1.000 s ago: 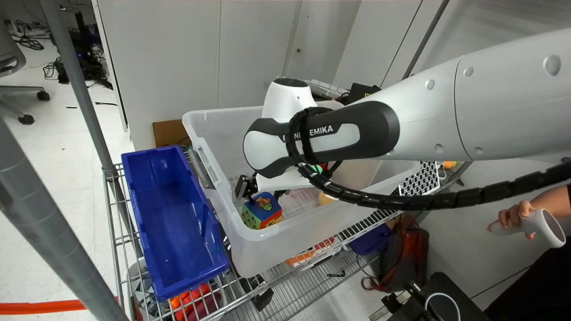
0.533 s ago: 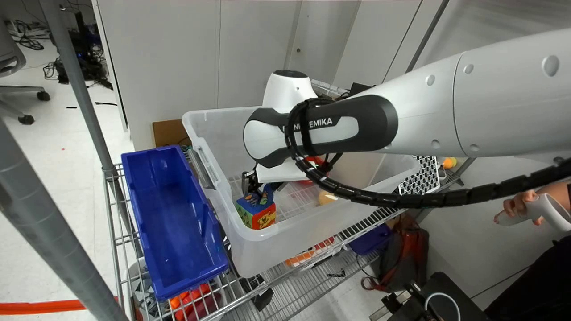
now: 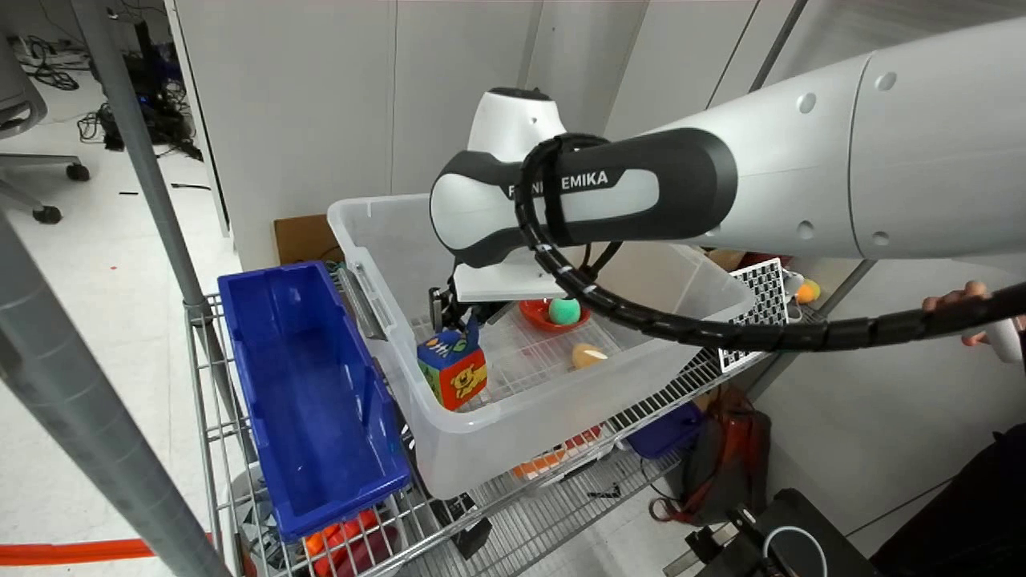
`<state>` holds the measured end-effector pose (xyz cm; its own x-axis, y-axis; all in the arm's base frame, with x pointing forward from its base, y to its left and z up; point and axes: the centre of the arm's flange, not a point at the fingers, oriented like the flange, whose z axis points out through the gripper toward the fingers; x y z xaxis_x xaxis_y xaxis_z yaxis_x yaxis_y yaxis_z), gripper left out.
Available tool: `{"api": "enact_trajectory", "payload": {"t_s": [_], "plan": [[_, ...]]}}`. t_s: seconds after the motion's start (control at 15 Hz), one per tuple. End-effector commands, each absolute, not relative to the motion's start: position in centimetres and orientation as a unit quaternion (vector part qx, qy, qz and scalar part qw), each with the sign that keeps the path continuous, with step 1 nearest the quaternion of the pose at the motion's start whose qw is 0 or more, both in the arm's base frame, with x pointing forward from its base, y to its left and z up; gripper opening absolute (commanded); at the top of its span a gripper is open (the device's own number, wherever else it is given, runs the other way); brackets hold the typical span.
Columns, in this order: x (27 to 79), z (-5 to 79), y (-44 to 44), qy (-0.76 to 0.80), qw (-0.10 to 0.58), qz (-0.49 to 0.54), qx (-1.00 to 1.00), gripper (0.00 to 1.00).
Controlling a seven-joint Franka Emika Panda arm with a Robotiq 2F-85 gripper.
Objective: Move the toy block slightly forwards
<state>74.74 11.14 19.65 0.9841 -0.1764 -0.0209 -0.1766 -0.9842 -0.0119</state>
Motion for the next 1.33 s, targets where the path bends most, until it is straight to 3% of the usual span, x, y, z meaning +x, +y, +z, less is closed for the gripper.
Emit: {"api": "enact_trajectory", "payload": {"t_s": [0.0,0.33,0.8,1.2,1.27], "plan": [[75.1,23.9,10.4,0.078,0.001,-0.026,-0.997,0.01],[78.0,25.9,9.0,0.085,0.0,-0.079,-0.993,0.01],[83.0,20.0,8.3,0.103,-0.001,-0.128,-0.986,0.01],[83.0,15.9,9.1,0.106,0.009,-0.132,-0.985,0.01],[82.6,15.7,9.4,0.11,0.01,-0.119,-0.987,0.29]]}}
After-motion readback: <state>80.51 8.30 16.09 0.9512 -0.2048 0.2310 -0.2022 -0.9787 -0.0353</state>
